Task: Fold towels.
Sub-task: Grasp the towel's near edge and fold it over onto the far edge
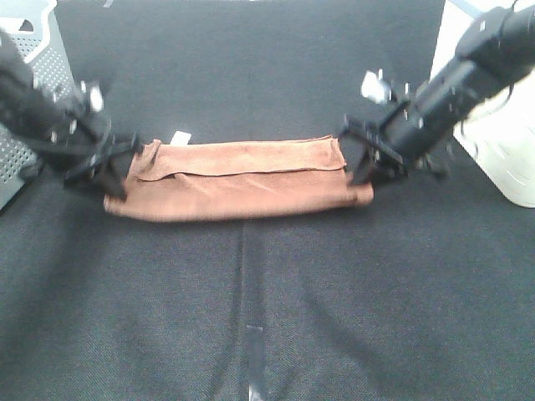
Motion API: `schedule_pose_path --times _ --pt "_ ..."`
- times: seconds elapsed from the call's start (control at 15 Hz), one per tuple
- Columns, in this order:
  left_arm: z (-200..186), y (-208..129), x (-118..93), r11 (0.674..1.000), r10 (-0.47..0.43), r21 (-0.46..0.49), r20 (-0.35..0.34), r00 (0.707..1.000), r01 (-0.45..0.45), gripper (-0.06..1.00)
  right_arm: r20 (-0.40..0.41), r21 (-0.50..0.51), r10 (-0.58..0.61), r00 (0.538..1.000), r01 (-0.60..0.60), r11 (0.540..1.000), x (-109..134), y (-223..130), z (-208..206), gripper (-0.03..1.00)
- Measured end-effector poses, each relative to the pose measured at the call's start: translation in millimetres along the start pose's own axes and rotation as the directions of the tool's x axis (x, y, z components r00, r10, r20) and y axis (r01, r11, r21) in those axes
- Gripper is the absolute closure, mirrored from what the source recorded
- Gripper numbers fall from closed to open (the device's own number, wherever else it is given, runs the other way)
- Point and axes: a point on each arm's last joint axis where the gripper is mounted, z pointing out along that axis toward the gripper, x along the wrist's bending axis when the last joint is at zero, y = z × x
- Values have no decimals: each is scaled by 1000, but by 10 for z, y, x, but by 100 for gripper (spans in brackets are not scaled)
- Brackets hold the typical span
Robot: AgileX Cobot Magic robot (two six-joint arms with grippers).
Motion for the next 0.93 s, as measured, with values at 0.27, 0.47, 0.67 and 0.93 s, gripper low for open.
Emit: schedule_pose_path --times 0.27,0.47,0.67,0.93 --pt "-221 408 -84 991 -8 -136 14 1000 9 93 -11 -100 -63 998 62 993 92 423 -108 97" --pt "-176 627 -88 983 11 -186 10 1000 -8 93 11 -157 -105 994 106 982 94 687 -91 97" --pt "-6 799 -29 967 11 -253 -6 1000 -12 93 22 -179 -121 992 123 976 27 881 79 97" --pt "300 789 99 972 -10 -236 -26 1000 4 88 43 -128 -64 997 69 989 -154 878 412 94"
